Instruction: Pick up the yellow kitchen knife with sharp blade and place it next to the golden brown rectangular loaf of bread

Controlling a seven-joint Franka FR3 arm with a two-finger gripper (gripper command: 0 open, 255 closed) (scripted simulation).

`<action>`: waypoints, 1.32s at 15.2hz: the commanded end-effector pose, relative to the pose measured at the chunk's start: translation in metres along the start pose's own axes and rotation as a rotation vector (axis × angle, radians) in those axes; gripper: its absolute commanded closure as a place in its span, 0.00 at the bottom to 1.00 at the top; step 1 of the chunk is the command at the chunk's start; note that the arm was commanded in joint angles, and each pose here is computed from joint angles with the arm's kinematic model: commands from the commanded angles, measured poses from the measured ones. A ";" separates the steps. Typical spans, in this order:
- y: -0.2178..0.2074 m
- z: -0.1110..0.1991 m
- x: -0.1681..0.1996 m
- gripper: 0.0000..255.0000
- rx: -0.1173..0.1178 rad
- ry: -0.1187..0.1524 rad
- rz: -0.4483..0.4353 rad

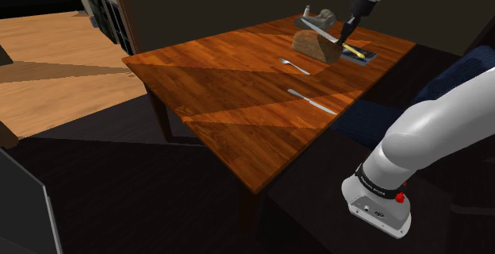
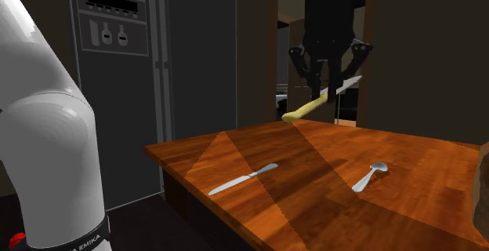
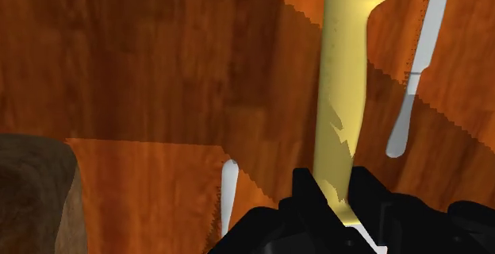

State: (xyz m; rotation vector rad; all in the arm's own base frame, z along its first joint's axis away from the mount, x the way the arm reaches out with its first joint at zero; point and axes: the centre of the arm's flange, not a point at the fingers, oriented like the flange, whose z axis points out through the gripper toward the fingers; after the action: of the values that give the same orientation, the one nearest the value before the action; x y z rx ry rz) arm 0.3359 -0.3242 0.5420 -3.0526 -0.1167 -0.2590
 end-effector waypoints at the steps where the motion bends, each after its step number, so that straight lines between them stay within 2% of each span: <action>1: 0.027 -0.005 -0.009 1.00 -0.001 0.000 -0.001; 9: 0.126 -0.018 -0.043 1.00 -0.001 0.000 -0.001; 20: 0.130 0.039 -0.053 1.00 -0.001 0.000 -0.001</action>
State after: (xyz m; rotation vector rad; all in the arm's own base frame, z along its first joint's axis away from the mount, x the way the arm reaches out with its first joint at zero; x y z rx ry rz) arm 0.3007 -0.4534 0.4912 -3.0533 -0.1188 -0.2584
